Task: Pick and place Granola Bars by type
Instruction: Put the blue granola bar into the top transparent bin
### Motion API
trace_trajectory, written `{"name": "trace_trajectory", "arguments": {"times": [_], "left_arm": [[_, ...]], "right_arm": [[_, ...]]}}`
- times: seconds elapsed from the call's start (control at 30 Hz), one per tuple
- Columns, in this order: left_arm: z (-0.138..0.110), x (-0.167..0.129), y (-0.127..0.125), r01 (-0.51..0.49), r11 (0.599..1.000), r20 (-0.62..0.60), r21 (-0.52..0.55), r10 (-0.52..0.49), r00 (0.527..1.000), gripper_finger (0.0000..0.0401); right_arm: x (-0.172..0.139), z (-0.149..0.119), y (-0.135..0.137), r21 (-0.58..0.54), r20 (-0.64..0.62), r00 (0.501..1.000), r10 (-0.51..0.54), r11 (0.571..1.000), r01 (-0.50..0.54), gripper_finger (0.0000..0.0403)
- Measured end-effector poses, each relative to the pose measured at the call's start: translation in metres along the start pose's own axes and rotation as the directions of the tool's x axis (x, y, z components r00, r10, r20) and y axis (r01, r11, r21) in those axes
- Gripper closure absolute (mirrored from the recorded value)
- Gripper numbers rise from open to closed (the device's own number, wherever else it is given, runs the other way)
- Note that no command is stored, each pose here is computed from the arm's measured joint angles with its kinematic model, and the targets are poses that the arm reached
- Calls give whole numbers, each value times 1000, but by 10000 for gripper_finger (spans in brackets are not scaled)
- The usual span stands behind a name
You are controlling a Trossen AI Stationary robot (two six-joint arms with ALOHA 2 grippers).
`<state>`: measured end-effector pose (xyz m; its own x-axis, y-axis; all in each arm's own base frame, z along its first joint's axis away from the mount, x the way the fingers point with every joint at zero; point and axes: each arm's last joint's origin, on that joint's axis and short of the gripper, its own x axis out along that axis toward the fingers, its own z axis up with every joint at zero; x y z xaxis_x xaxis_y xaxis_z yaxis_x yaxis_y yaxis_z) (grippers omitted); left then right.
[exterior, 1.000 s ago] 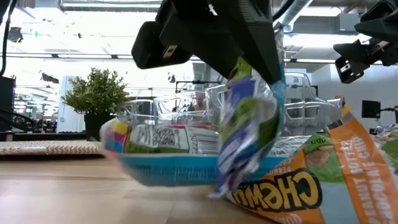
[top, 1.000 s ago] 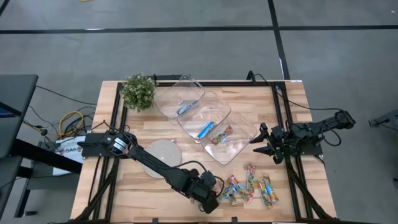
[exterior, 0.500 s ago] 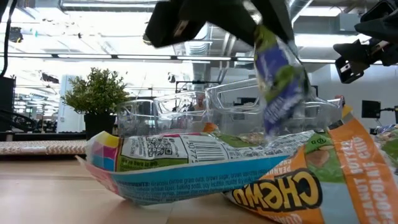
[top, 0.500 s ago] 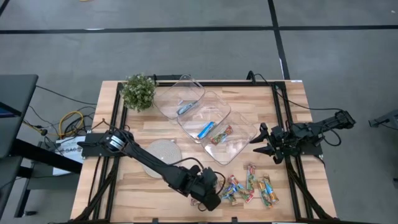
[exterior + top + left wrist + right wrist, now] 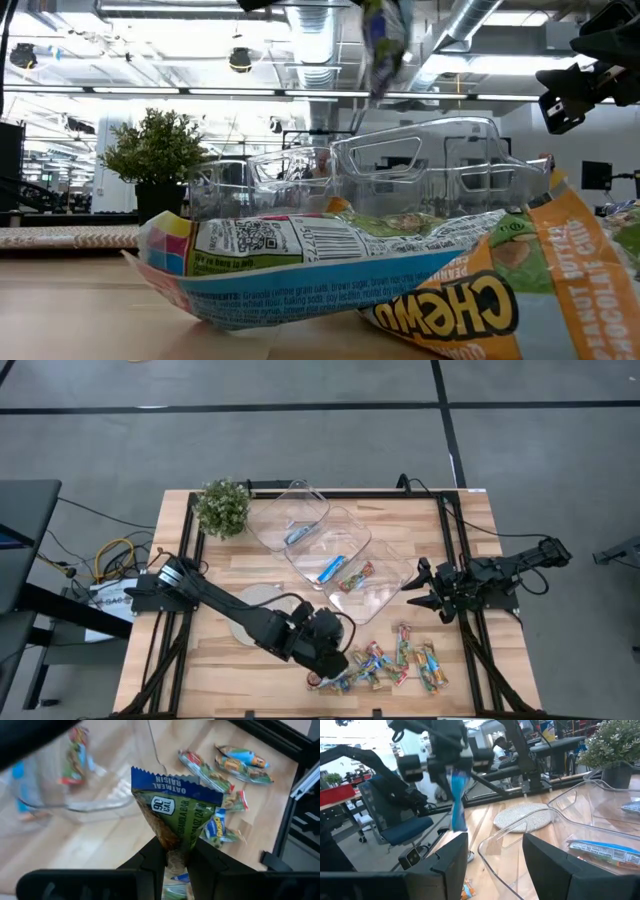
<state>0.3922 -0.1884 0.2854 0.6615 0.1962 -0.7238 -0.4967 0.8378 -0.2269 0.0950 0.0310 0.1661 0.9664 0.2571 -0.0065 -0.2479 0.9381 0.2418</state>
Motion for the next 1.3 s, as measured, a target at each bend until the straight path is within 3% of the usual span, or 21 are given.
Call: {"name": "trace_trajectory", "arguments": {"times": [0.3, 0.57, 0.93, 1.13, 1.3], "left_arm": [[17, -28, 13, -55, 988, 84, 142, 43, 996, 340], [23, -31, 20, -93, 964, 85, 248, 74, 994, 340], [42, -18, 41, -166, 955, 80, 244, 151, 985, 340], [70, -8, 72, -258, 947, 89, 192, 245, 965, 340], [95, 1, 108, -367, 914, 85, 171, 358, 930, 340]], "right_arm": [[0, 0, 0, 0, 0, 1000, 0, 1000, 0, 219], [0, 0, 0, 0, 0, 1000, 0, 1000, 0, 219], [0, 0, 0, 0, 0, 1000, 0, 1000, 0, 219], [0, 0, 0, 0, 0, 1000, 0, 1000, 0, 219], [0, 0, 0, 0, 0, 1000, 0, 1000, 0, 219]]}}
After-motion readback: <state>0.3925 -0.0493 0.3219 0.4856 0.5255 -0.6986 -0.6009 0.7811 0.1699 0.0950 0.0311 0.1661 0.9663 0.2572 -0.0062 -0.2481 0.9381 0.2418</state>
